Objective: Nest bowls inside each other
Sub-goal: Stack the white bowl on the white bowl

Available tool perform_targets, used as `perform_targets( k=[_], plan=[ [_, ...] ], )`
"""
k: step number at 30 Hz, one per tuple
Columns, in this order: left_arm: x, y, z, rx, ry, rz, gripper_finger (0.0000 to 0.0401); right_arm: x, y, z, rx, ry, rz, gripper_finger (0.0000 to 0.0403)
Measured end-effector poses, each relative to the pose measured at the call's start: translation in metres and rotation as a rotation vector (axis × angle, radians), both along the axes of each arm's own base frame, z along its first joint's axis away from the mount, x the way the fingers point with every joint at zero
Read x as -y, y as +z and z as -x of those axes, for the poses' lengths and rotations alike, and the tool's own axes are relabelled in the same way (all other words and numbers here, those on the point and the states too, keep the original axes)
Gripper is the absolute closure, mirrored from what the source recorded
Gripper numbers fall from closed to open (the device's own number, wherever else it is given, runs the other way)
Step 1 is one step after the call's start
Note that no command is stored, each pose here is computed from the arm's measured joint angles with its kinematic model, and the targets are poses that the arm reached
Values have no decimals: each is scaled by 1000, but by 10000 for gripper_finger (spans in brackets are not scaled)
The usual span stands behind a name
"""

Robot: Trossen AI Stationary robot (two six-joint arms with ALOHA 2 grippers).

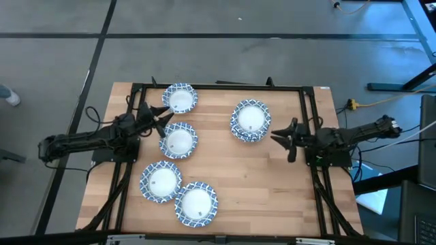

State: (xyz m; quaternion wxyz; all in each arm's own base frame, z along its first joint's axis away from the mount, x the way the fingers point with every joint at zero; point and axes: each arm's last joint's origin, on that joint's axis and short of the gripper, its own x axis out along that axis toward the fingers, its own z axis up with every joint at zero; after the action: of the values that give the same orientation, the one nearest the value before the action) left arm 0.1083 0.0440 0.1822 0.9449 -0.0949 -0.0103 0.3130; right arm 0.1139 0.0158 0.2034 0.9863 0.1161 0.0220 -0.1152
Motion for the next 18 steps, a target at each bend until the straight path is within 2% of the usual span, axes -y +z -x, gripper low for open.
perform_targets(
  k=[6,11,18],
  plan=[
    [-3,-8,-9,-166,-5,-42,211,4,6,5,67,-85,-3,295],
    [-12,12,-23,-312,1,-170,211,6,8,6,88,-188,-14,295],
    [-24,35,-38,-329,15,-180,211,7,9,6,103,-204,-38,295]
  ],
)
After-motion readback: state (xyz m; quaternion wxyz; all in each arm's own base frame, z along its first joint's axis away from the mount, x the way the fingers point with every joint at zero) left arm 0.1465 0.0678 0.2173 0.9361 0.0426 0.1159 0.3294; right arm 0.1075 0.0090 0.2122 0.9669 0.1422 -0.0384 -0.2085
